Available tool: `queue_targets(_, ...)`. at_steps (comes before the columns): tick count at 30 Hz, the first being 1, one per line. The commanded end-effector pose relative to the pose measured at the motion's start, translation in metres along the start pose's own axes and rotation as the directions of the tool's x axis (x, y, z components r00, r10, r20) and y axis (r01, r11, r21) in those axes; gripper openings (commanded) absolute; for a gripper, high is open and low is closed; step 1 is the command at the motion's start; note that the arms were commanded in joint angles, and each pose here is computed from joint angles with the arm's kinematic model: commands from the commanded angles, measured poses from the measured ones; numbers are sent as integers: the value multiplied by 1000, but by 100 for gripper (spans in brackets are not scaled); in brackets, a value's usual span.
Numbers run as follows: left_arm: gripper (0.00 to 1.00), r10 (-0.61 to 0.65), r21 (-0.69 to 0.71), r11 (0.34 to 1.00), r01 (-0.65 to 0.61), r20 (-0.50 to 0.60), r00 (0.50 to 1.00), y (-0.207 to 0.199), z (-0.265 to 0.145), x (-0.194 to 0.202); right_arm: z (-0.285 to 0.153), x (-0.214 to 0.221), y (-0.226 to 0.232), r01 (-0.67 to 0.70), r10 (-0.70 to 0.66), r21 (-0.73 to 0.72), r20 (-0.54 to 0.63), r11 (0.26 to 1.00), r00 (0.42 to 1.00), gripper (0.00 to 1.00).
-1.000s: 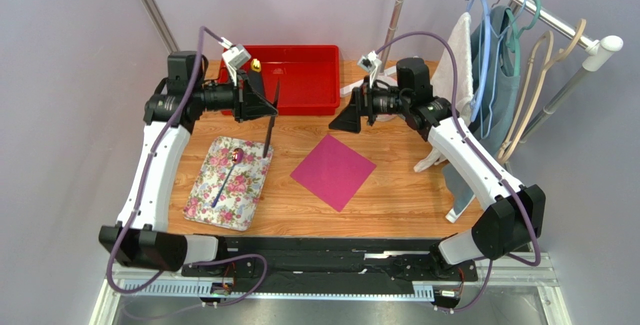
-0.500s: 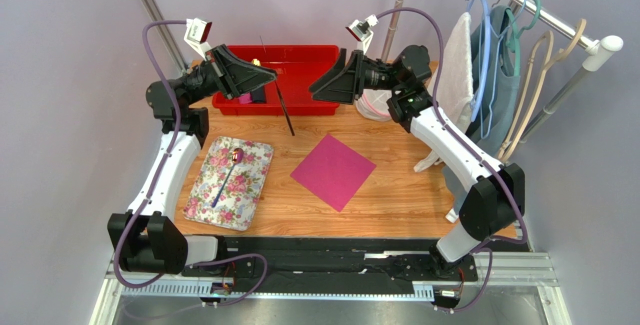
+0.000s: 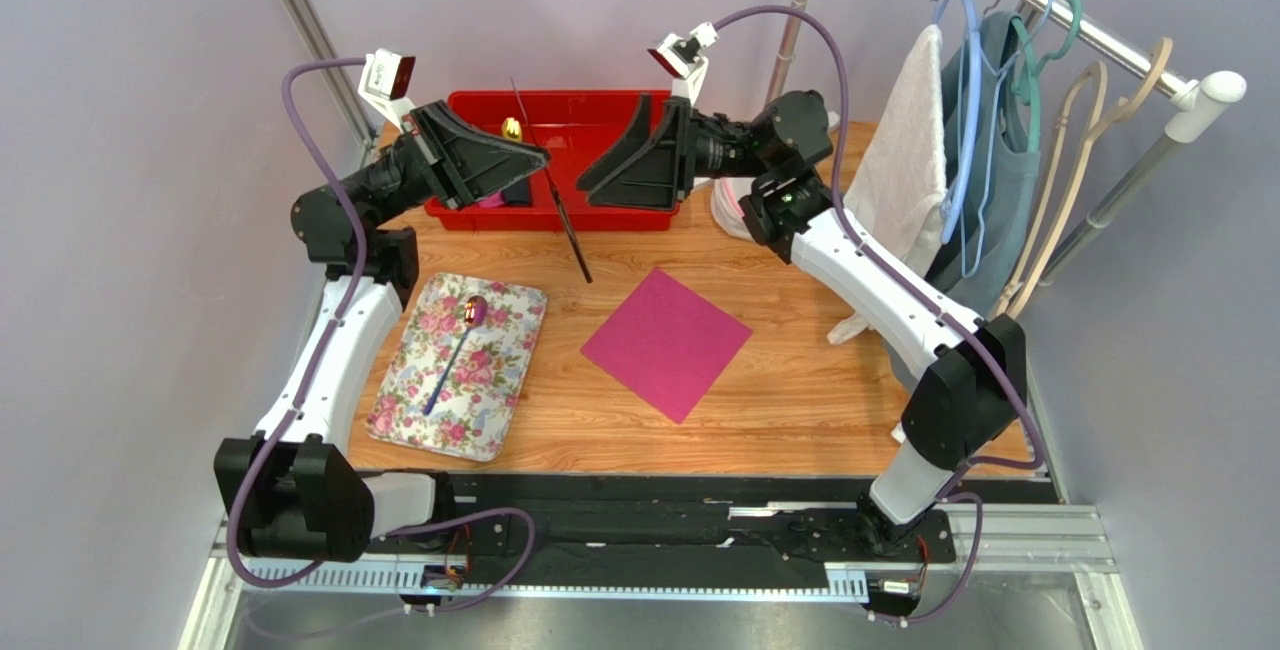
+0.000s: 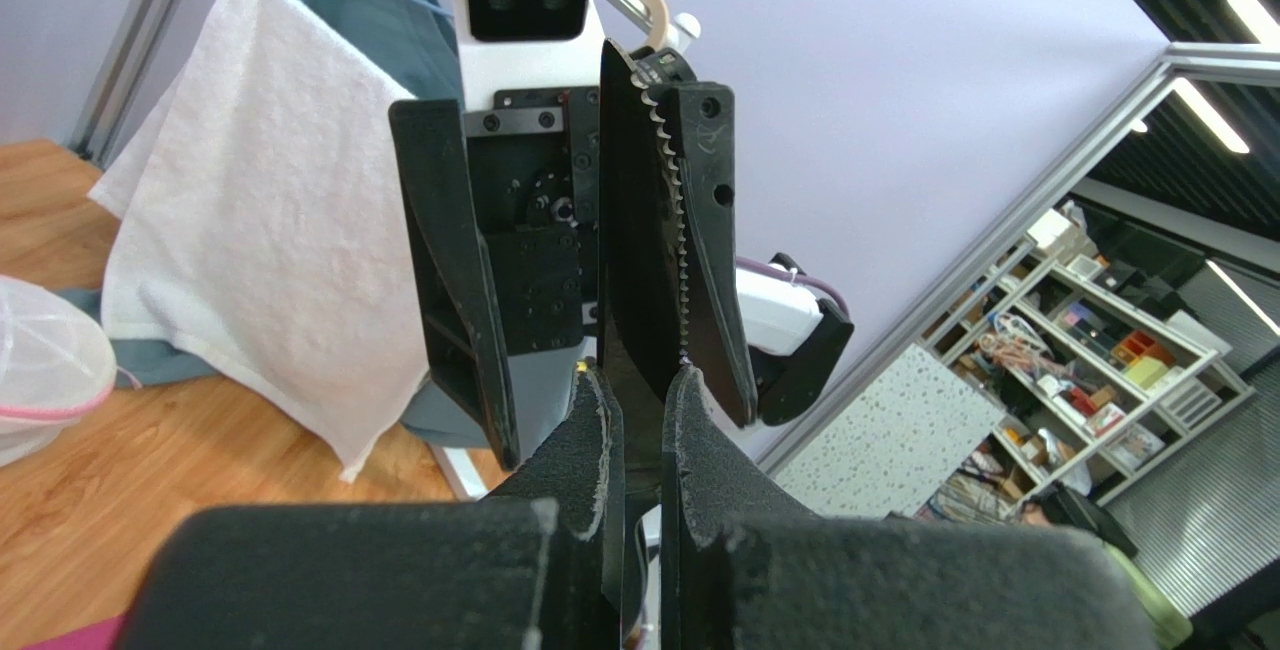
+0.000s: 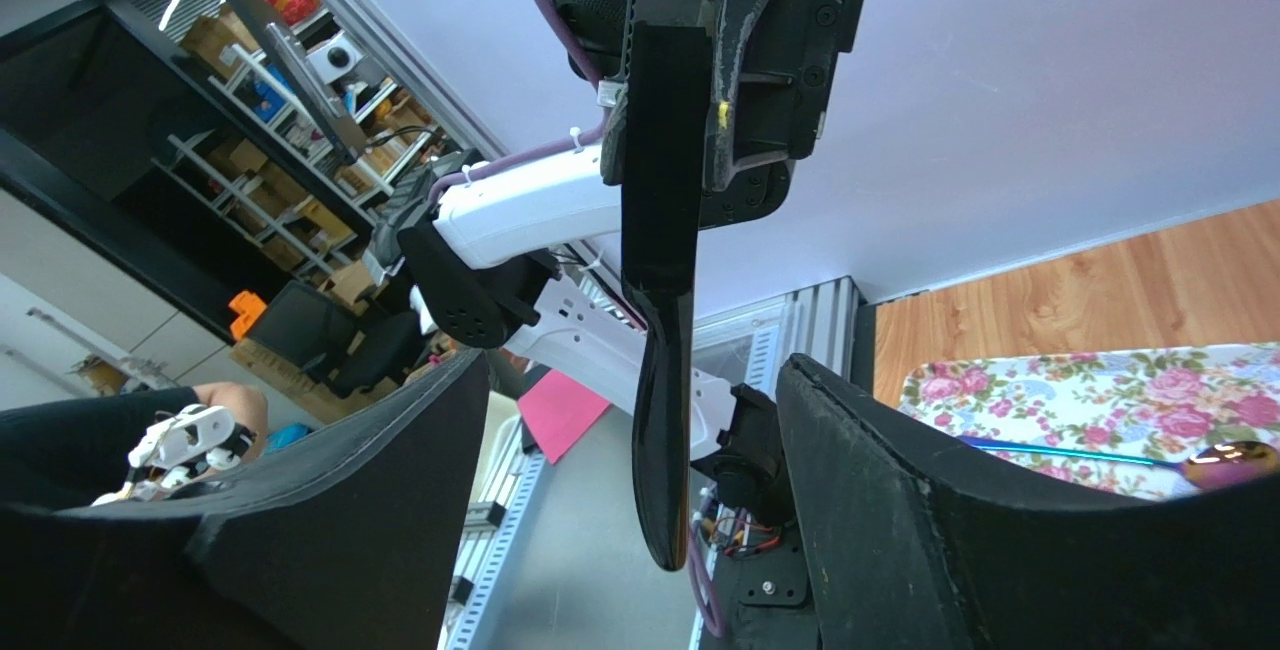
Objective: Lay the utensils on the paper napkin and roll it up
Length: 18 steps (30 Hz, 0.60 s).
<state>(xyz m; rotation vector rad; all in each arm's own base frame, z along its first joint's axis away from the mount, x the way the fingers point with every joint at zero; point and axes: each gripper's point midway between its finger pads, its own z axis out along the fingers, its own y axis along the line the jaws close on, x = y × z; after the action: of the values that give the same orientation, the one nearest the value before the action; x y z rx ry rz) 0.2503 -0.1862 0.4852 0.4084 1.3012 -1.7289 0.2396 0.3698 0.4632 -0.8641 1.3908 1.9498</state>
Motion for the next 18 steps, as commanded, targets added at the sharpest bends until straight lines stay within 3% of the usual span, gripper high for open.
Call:
queue_targets(1,0,42,31,999,-43,37,998,-22,-1,-6,14,-5,8,69,-69,-27,5,997,998,73)
queue_targets(9,0,25,24,999,-26,35,999,-18,-2,-4,28,10,6,74,-76,-53,-39,996,996,63)
queue_targets(18,0,23,23,999,-23,35,999,-18,-2,-4,31,17,2,58,-61,-54,-53,997,997,45)
